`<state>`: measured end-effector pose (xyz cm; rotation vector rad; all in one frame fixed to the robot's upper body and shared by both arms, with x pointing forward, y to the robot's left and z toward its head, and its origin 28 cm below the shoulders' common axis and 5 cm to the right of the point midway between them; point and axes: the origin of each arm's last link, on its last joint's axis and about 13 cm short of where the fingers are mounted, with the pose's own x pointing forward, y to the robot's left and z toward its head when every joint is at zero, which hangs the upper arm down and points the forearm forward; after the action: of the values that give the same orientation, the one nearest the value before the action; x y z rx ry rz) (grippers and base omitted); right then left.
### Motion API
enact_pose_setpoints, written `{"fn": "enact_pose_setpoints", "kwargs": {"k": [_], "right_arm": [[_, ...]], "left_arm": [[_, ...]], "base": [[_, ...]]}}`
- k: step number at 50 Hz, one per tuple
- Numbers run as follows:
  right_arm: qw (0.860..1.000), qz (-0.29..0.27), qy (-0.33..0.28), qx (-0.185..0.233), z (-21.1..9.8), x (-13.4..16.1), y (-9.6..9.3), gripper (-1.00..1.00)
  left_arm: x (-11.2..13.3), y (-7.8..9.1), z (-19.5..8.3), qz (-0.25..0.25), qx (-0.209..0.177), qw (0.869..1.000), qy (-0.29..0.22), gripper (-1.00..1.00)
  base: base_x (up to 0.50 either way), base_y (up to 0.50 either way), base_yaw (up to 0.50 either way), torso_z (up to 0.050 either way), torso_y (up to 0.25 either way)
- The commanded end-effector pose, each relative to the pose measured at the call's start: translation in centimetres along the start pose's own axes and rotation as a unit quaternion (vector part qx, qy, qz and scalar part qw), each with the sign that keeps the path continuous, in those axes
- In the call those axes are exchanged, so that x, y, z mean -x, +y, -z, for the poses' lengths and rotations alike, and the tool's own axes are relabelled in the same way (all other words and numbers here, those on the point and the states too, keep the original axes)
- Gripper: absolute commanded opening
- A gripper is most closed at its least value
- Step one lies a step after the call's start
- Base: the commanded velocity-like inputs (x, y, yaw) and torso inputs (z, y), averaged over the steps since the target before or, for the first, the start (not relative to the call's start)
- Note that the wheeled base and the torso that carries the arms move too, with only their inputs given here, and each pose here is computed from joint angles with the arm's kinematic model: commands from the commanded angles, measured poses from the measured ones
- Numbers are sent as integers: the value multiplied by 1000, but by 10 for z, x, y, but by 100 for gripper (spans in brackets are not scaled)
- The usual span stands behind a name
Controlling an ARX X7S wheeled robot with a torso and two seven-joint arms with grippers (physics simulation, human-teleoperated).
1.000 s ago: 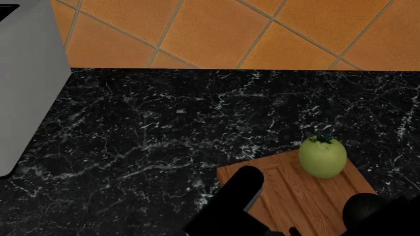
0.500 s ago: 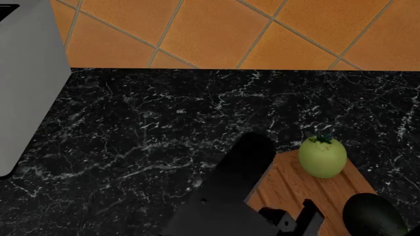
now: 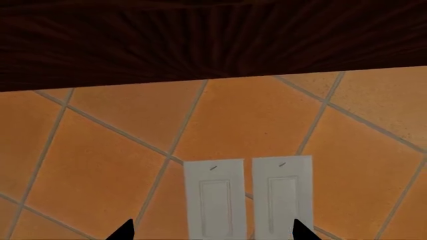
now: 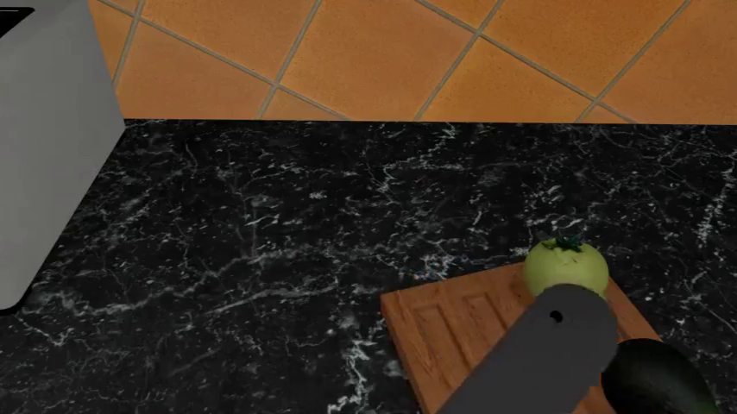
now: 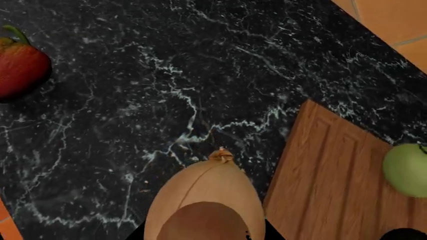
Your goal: Place the avocado, onion, tomato and bell pepper on the cutting board.
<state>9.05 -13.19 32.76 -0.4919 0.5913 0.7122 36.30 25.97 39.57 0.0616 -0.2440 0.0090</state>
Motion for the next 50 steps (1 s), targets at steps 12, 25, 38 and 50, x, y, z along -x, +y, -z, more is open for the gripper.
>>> {"fn": "enact_pose_setpoints", "kwargs": {"k": [12, 25, 38, 50], "right_arm": [[992, 98, 6, -75, 29, 19, -14, -100], [979, 161, 17, -126, 43, 34, -27, -100], [964, 200, 27, -174, 48, 39, -45, -100], [949, 228, 39, -215, 51, 35, -64, -100]], "left_arm": [[-1, -6, -1, 16, 13, 1000, -4, 100], [-2, -6, 0, 17, 14, 1000, -3, 100], [-3, -7, 3, 16, 12, 1000, -1, 100], [-4, -7, 0, 16, 12, 1000, -2, 100]], "base": [[0, 0, 0, 0, 0], [0, 0, 0, 0, 0], [0, 0, 0, 0, 0], [0, 0, 0, 0, 0]]}}
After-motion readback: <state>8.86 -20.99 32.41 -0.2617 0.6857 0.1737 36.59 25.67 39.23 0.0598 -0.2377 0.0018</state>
